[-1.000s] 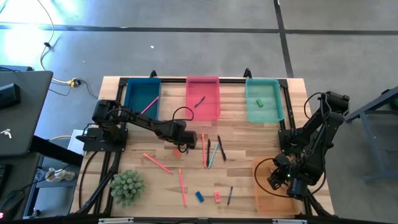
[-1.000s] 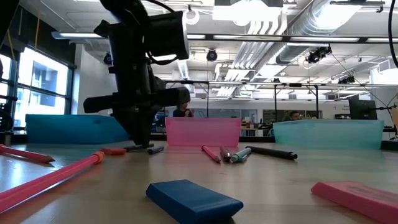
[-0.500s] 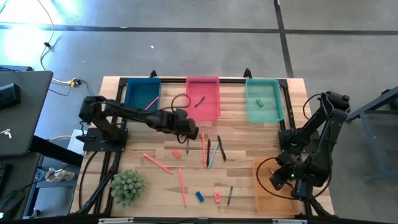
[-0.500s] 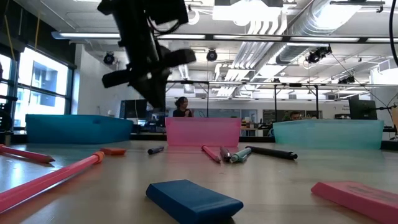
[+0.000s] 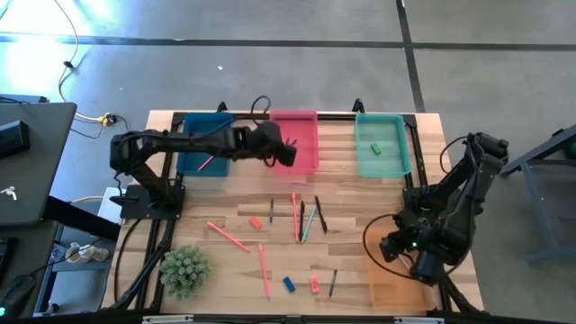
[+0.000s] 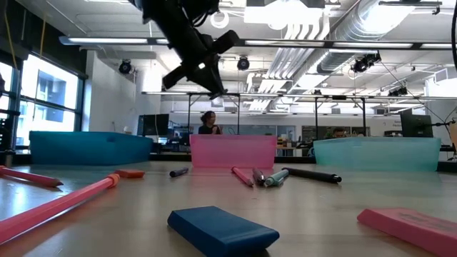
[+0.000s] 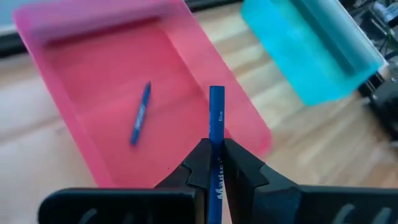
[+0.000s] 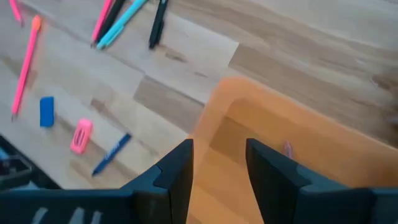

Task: Sort crayons/erasers/pens/pencils in bins
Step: Put the blue crayon into the red bin

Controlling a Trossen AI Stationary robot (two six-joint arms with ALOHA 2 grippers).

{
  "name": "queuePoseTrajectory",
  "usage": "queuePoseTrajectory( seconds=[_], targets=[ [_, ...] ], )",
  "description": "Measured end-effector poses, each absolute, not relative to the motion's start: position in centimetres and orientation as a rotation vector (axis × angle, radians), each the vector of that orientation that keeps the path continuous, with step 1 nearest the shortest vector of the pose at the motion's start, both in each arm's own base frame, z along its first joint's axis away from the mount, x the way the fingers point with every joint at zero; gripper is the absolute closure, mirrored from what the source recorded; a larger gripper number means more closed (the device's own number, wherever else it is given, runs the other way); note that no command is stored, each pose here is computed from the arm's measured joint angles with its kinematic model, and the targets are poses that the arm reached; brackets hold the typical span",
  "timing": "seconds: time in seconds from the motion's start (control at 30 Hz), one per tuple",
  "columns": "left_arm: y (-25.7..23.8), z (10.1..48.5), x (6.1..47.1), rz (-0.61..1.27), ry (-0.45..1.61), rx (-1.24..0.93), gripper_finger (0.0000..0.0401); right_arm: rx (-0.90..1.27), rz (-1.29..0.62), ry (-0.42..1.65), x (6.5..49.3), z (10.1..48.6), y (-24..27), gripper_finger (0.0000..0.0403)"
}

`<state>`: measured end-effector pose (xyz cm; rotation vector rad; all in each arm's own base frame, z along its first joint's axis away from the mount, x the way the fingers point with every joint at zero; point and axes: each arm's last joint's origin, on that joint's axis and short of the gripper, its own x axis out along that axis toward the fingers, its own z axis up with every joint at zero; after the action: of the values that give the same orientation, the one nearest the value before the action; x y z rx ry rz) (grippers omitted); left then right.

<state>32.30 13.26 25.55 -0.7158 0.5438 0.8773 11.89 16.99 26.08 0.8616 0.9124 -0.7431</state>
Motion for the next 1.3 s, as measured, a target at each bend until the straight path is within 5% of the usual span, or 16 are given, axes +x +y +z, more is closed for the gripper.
queuePoseTrajectory(
  seconds=[0.6, 1.3],
  targets=[
    [19.2, 25.9, 30.0, 0.882, 0.543, -0.533, 0.0385, 0.928, -0.978, 0.791, 17.2, 26.1, 11.8, 0.0264],
    [19.1, 20.5, 33.1, 0.789, 0.677, -0.551, 0.0385, 0.882, -1.021, 0.702, 20.7, 26.4, 7.4, 0.0264]
  ],
)
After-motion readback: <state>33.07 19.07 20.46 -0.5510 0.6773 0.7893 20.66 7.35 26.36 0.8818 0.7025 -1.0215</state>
